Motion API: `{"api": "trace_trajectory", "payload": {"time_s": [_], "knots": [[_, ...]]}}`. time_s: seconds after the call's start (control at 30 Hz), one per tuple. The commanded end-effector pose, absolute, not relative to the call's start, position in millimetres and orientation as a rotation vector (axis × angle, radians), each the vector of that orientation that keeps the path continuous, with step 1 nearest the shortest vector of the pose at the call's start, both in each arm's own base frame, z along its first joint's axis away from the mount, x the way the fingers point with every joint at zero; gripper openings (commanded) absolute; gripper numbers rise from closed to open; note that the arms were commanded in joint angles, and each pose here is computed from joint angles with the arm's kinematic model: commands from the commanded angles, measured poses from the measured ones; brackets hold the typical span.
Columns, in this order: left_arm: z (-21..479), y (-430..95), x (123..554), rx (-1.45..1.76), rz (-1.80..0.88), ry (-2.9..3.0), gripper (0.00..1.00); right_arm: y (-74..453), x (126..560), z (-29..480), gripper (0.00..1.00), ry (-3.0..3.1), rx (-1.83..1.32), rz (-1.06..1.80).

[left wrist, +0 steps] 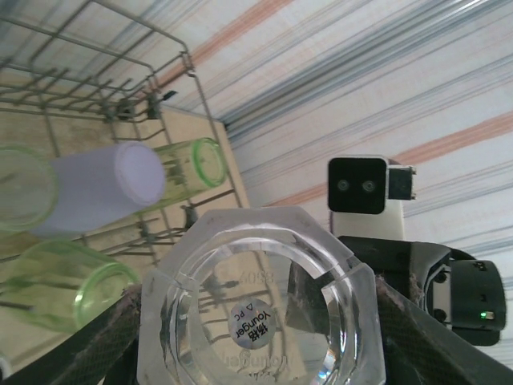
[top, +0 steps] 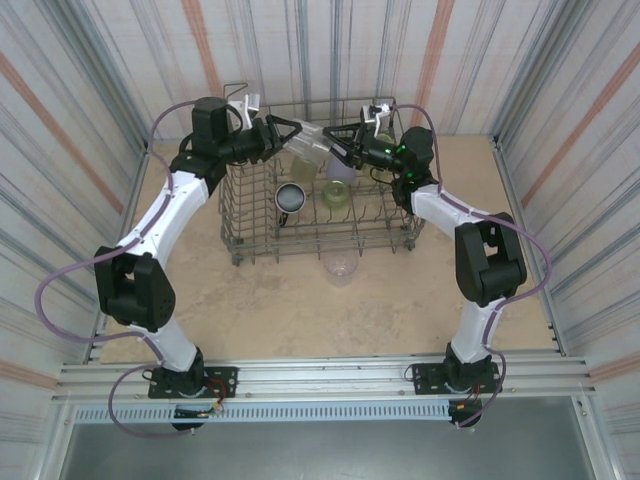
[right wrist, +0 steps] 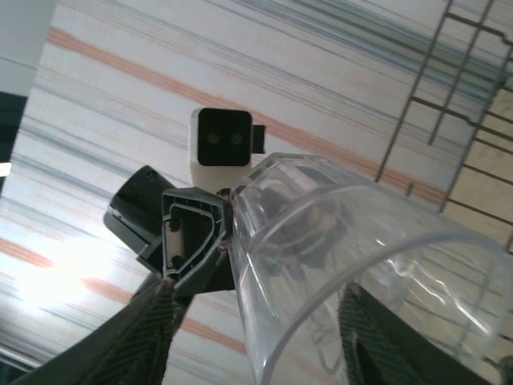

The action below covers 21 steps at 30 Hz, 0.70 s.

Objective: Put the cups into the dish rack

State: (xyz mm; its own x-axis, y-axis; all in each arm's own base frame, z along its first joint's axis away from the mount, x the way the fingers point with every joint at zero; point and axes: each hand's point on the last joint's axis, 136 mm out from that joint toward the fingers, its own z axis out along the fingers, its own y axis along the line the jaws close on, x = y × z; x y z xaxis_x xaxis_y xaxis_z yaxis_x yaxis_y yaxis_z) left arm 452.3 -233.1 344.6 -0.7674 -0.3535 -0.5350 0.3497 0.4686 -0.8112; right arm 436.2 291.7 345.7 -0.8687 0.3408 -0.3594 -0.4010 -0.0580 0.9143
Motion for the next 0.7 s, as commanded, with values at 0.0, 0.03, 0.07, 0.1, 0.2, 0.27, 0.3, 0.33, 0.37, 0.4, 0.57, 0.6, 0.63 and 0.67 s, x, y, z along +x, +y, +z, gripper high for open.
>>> {"api": "trace_trajectory", "payload": {"time_s": [0.0,0.03,0.07,0.1,0.2,0.27,0.3,0.33,0.37,0.4,0.57,0.6,0.63,0.67], "knots": [[372,-215,448,0.079,-1.160,2.013,0.00,279,431,349,0.66,1.746,-0.091,1.914],[368,-210,450,0.075,-1.097,2.041,0.00,275,433,345,0.69,1.761,-0.070,1.897],[364,-205,450,0.074,-1.047,2.068,0.00,271,434,342,0.72,1.769,-0.052,1.885],[360,-201,451,0.081,-0.993,2.086,0.00,265,435,338,0.74,1.774,-0.034,1.876],[354,-188,455,0.092,-0.857,2.118,0.00,252,436,331,0.81,1.784,0.012,1.860],[350,-181,456,0.109,-0.768,2.135,0.00,246,434,327,1.00,1.792,0.027,1.846],[348,-177,457,0.121,-0.709,2.143,0.00,242,434,325,0.99,1.802,0.037,1.836],[346,-174,457,0.136,-0.651,2.150,0.00,239,433,324,0.99,1.813,0.040,1.822],[344,-171,458,0.155,-0.599,2.160,0.00,236,432,321,0.99,1.828,0.051,1.807],[342,-168,459,0.173,-0.539,2.168,0.00,233,430,321,0.99,1.836,0.050,1.786],[327,-156,465,0.257,-0.321,2.214,0.00,221,417,319,0.99,1.900,0.005,1.629],[324,-152,466,0.265,-0.274,2.220,0.00,219,414,320,0.99,1.913,-0.006,1.593],[321,-150,468,0.277,-0.235,2.228,0.00,217,411,321,0.99,1.920,-0.016,1.563],[317,-148,469,0.288,-0.204,2.236,0.00,216,408,321,0.99,1.927,-0.021,1.546]]}}
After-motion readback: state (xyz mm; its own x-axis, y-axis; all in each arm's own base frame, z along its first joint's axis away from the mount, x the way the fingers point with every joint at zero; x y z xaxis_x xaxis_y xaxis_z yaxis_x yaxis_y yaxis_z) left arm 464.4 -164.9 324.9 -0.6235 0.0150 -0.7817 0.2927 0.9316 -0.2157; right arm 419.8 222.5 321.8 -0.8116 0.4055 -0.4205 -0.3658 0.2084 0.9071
